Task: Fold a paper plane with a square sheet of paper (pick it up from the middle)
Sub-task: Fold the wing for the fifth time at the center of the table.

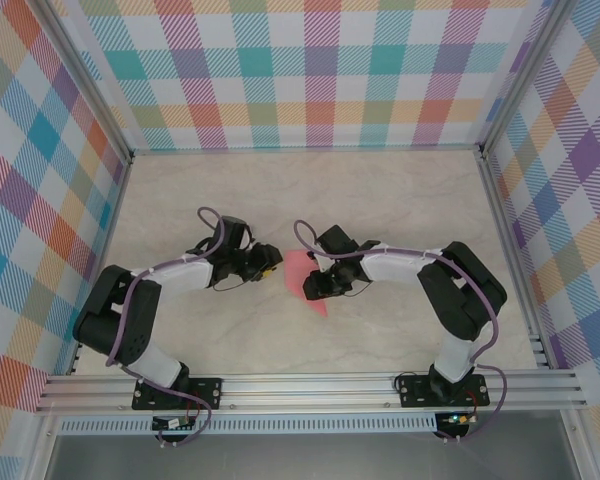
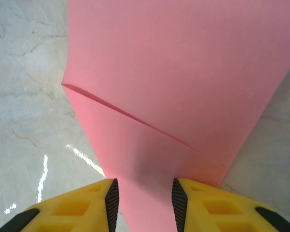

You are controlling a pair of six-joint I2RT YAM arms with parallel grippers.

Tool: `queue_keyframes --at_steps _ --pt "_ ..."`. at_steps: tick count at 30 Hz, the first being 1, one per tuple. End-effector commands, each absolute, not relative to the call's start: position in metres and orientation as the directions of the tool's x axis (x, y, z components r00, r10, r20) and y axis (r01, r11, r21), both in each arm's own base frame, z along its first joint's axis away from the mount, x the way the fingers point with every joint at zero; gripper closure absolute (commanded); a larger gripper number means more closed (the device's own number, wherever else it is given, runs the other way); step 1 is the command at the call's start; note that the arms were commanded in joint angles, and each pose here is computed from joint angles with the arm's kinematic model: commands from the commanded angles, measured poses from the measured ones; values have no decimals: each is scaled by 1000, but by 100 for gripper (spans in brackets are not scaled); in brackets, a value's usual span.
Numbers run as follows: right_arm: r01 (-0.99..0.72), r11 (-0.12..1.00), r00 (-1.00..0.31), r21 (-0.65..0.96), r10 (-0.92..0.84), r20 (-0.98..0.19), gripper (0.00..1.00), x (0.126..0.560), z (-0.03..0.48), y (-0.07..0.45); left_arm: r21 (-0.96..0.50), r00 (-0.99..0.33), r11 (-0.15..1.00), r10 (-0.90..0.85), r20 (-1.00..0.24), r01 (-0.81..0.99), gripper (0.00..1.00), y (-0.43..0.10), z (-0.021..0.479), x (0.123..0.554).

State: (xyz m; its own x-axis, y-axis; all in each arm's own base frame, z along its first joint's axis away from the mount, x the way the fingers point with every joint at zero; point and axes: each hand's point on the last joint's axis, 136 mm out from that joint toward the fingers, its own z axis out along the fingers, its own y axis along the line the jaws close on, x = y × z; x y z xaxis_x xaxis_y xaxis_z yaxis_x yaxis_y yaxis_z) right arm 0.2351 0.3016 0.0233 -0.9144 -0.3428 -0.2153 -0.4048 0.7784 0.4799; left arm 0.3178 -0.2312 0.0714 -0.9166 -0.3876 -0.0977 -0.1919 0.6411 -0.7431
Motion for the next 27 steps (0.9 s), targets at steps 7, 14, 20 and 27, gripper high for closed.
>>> queue_keyframes --at_steps 7,14,20,27 --pt "-405 766 -912 500 -379 -158 66 219 18 293 -722 -948 677 -303 -98 -142 79 -284 52 343" --pt "-372 795 -927 479 -343 -152 67 225 17 287 -595 -936 768 -344 -71 -237 85 -266 14 340" --pt "-304 821 -953 483 -265 -148 66 236 27 288 -522 -922 803 -379 -76 -287 85 -244 4 327" --pt "-160 831 -986 532 -116 -115 65 249 52 301 -506 -911 804 -404 -81 -311 85 -235 7 316"
